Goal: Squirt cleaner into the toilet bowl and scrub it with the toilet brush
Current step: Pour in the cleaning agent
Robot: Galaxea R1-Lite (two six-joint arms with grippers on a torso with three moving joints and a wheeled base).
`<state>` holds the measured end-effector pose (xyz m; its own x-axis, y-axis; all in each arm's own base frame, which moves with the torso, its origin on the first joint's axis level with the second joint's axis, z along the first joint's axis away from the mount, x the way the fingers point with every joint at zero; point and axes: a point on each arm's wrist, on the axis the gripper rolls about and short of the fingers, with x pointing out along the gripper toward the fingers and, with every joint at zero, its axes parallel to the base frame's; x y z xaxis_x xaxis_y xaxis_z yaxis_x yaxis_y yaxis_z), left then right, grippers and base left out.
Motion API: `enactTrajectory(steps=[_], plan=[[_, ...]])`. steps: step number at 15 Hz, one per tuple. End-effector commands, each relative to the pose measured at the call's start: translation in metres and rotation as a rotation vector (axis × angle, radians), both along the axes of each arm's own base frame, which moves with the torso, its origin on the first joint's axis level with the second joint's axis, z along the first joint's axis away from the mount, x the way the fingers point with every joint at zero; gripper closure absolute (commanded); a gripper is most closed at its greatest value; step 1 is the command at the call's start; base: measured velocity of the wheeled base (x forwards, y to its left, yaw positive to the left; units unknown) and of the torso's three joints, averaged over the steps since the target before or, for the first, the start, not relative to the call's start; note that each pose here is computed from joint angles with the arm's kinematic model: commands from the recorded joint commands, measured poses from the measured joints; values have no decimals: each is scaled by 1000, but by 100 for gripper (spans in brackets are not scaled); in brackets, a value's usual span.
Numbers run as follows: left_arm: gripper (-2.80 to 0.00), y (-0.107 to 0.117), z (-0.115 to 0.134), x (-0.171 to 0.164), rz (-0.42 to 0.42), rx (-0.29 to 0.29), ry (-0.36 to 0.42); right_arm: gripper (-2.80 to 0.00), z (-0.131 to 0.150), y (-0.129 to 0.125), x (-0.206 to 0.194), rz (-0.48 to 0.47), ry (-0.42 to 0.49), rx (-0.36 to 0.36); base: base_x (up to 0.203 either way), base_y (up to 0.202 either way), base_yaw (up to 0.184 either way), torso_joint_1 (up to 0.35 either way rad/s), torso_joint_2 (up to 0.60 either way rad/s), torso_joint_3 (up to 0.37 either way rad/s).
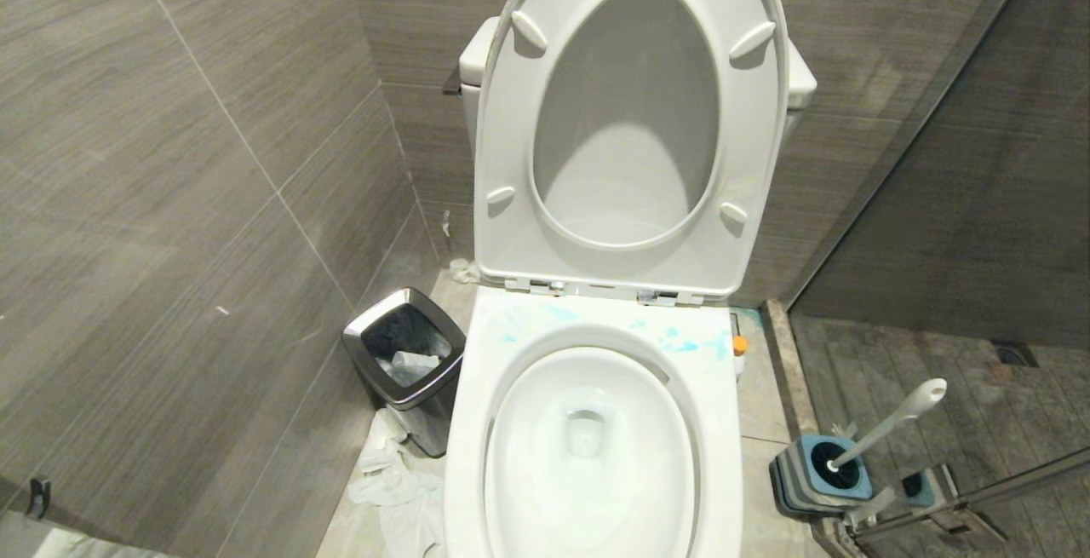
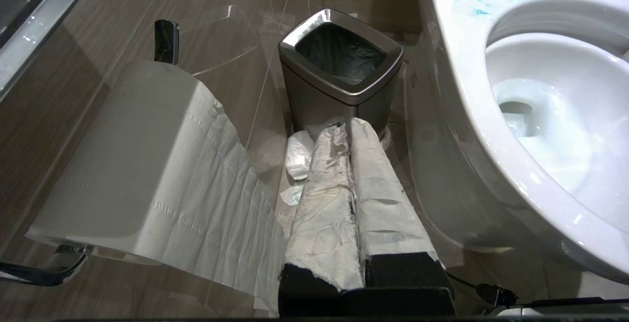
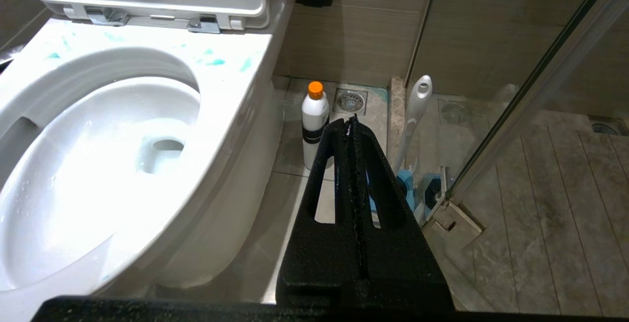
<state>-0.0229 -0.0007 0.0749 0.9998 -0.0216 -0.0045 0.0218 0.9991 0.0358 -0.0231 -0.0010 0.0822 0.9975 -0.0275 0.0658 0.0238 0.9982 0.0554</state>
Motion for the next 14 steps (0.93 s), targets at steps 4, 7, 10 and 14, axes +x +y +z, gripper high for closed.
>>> enactTrajectory(steps=[4,7,10,14], plan=[[0,0,0,0,0,1,3,0,-7,0,2,0,24,0,0,0,0,0,0,0],[0,0,0,0,0,-1,3,0,-7,0,2,0,23,0,0,0,0,0,0,0],[0,0,-1,0,0,0,5,0,-7,0,2,0,24,0,0,0,0,0,0,0],[0,0,0,0,0,-1,3,0,-7,0,2,0,24,0,0,0,0,0,0,0]])
